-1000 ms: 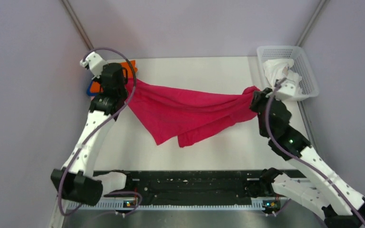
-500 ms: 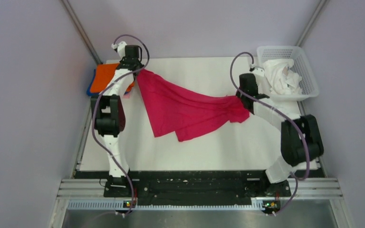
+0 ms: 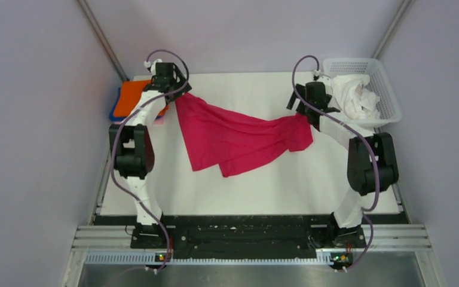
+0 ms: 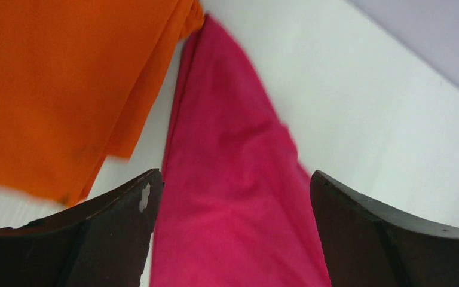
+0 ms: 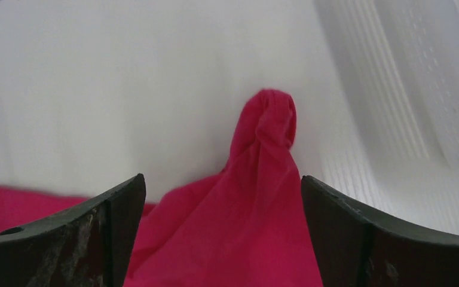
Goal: Fold and stack the t-shirts
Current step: Flatten out the tshirt
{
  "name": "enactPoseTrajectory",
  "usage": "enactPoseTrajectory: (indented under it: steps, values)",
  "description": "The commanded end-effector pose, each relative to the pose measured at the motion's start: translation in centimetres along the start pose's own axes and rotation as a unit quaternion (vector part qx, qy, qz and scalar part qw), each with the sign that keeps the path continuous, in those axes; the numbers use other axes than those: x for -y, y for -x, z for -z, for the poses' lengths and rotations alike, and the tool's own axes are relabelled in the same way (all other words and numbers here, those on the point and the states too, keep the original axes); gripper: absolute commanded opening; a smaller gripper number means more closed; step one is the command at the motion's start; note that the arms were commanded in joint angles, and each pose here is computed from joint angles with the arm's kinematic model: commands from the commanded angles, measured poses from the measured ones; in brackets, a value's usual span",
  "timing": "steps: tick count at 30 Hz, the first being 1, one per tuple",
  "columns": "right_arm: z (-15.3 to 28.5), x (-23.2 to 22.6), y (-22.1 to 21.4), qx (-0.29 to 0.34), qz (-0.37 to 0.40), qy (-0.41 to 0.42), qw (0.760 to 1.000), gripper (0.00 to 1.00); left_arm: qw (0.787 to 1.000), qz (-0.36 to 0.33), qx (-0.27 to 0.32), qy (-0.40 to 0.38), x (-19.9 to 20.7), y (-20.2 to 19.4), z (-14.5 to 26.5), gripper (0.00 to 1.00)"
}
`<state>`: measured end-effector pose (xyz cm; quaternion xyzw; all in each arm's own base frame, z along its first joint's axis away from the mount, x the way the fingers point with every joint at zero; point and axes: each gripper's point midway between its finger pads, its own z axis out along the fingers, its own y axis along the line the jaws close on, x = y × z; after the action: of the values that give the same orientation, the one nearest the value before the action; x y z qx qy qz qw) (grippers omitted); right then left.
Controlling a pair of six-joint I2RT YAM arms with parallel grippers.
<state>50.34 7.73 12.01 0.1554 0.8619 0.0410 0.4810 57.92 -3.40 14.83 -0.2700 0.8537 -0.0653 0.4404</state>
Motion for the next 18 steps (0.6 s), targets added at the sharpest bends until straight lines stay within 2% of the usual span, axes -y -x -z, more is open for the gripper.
enactPoseTrajectory:
  steps: [1,6,11,14,18]
  values:
    - [6.1,1.0,1.2,0.028,-0.013,0.019,0.999,0.99,0.998,0.007,0.007,-0.056,0.9,0.1,10.2,0.97]
    - [9.9,4.4,-2.6,-0.004,-0.05,-0.018,0.999,0.99,0.996,-0.014,-0.084,-0.011,-3.7,-9.3,15.7,0.97]
    - [10.9,6.7,-4.0,0.009,-0.096,-0.056,0.994,0.98,0.985,-0.009,-0.172,0.019,-7.0,-17.3,19.1,0.97]
    - [10.8,6.8,-4.6,0.009,-0.116,-0.056,0.992,0.97,0.98,-0.003,-0.199,0.005,-6.7,-20.2,19.6,0.97]
    - [10.4,6.9,-5.7,-0.005,-0.123,-0.059,0.991,0.93,0.974,0.001,-0.224,0.035,-7.4,-22.7,18.8,0.9]
